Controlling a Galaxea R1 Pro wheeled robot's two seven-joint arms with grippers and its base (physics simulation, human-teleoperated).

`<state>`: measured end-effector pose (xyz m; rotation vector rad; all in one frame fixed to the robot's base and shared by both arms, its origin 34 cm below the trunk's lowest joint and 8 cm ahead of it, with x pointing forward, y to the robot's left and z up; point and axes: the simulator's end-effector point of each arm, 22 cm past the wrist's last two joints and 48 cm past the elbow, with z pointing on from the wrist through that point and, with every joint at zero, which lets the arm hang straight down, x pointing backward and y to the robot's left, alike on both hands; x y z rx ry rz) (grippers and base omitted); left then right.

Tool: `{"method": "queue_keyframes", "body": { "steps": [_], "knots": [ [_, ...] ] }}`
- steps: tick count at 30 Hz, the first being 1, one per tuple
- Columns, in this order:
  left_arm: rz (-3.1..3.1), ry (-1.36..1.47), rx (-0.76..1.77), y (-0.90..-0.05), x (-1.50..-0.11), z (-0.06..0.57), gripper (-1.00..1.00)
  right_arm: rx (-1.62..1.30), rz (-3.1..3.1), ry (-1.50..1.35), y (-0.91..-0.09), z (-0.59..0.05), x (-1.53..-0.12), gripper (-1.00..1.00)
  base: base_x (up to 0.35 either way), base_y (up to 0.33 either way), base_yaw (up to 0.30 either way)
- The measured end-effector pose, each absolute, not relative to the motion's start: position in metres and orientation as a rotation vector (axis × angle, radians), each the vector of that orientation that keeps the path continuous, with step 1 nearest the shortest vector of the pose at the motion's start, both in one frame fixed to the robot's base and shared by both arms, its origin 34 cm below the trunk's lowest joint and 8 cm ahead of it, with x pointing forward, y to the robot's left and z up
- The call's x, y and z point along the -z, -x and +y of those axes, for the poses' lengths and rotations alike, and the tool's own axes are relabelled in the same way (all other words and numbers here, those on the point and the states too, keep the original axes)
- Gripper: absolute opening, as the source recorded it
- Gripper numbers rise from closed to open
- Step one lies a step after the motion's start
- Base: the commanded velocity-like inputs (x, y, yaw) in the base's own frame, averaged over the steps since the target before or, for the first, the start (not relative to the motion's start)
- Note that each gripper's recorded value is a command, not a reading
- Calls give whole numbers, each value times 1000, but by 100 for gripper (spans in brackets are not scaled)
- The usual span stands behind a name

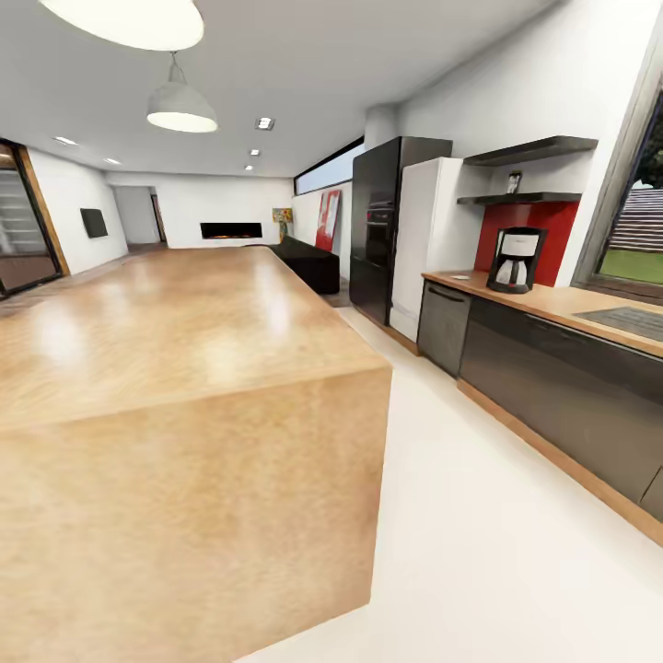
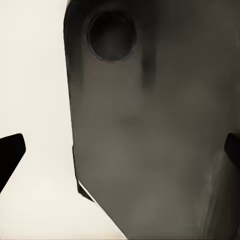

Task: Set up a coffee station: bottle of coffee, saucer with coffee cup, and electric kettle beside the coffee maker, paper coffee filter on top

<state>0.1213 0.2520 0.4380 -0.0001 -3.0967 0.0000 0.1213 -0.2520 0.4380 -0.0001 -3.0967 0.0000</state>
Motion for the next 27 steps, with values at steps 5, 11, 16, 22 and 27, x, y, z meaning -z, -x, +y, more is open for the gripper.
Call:
{"method": "queue_keyframes", "body": {
  "steps": [5, 11, 16, 22, 27],
  "knots": [
    [-3095, 4, -8, -122, -438, 249, 100, 24, -3109, 2, -128, -238, -438, 100, 0, 0, 0],
    [-3105, 6, -5, -124, -438, 250, 100, 55, -3136, 9, -141, -223, -438, 100, 0, 0, 0],
    [-3106, 0, -7, -125, -438, 249, 100, 70, -3139, 18, -143, -217, -438, 100, 0, 0, 0],
    [-3105, 3, -7, -124, -438, 249, 100, 80, -3169, 24, -156, -214, -439, 100, 0, 0, -118],
    [-3105, 7, -6, -125, -443, 250, 100, 84, -3174, 24, -158, -213, -444, 100, 0, 0, -261]
  ]
}}
